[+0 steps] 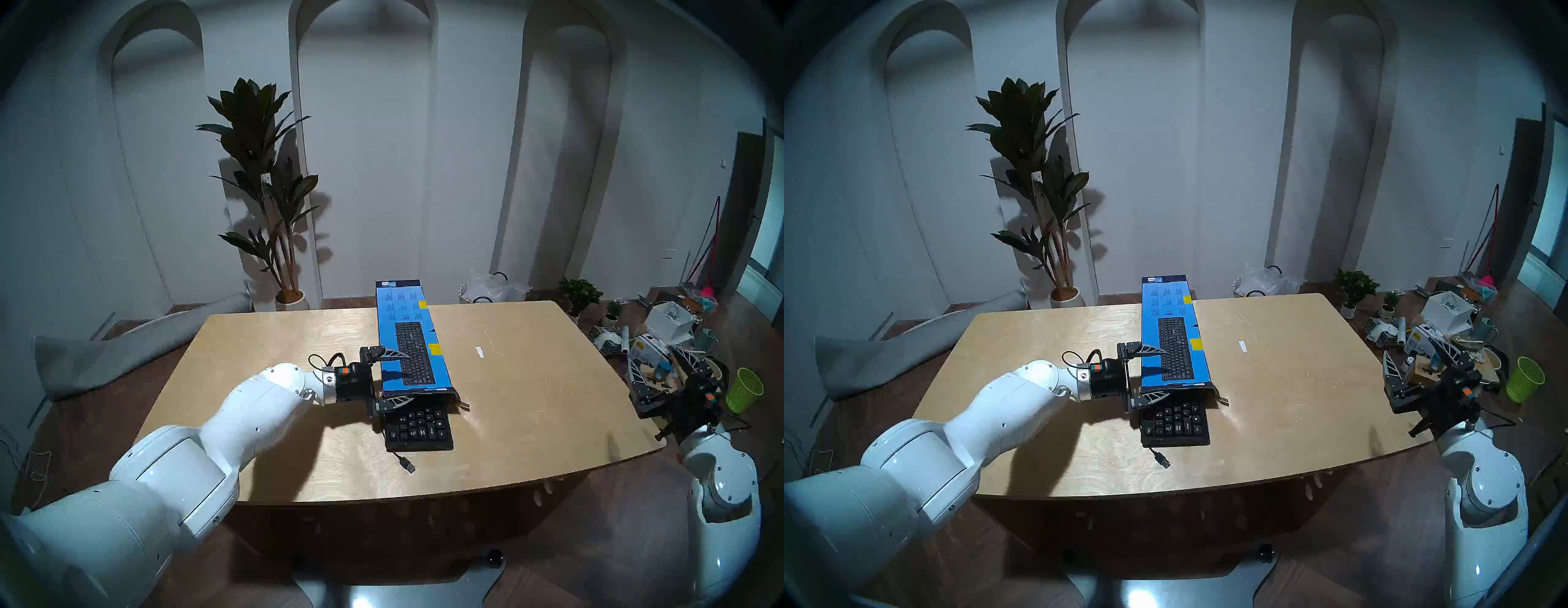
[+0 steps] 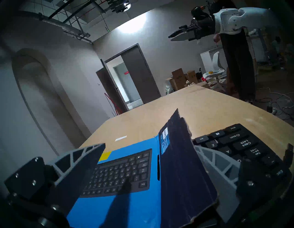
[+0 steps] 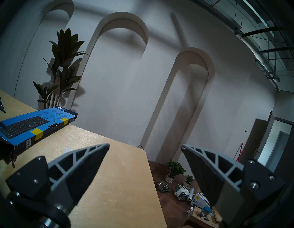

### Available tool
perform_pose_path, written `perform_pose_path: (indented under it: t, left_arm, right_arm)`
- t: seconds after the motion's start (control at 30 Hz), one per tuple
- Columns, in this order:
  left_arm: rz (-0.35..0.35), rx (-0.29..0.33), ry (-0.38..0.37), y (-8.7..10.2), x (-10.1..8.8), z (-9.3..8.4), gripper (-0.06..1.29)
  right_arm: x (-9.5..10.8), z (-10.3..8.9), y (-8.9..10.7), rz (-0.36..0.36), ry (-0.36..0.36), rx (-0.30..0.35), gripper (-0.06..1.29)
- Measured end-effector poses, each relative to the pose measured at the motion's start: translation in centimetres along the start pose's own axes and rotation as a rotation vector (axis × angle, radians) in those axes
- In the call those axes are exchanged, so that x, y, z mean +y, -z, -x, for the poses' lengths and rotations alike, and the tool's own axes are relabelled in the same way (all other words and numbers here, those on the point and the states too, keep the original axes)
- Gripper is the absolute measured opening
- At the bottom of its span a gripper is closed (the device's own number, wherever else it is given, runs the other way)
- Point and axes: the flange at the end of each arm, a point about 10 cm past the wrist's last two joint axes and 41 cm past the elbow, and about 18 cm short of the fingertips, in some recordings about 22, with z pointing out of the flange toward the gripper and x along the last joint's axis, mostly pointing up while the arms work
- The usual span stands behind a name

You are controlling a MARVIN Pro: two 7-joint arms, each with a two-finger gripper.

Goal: Unwrap the new keyboard and set the wrapping aside

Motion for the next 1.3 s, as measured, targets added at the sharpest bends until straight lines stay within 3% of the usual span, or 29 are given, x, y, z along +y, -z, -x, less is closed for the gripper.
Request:
perform_pose_path:
  t: [0.57, 0.83, 1.2, 1.23, 1.3]
  left_arm:
    - [0.032, 0.030, -0.033, -0.9, 0.9, -0.5, 1.23]
    - [0.016, 0.007, -0.002, -0.6, 1.1, 0.4, 1.23]
    - [-0.009, -0.005, 0.005, -2.1, 0.8, 0.7, 1.23]
    - [-0.009, -0.007, 0.004, -2.3, 0.8, 0.7, 1.14]
    - [-0.008, -0.015, 0.007, -2.5, 0.8, 0.8, 0.38]
  right_arm:
    - [0.0, 0.0, 0.0, 0.000, 0.000, 0.000, 1.23]
    - [0.0, 0.0, 0.0, -0.001, 0.000, 0.000, 1.23]
    - [0.0, 0.0, 0.0, -0.001, 0.000, 0.000, 1.23]
    - [0.0, 0.0, 0.0, -0.001, 0.000, 0.000, 1.23]
    - [0.0, 0.0, 0.0, -0.001, 0.000, 0.000, 1.23]
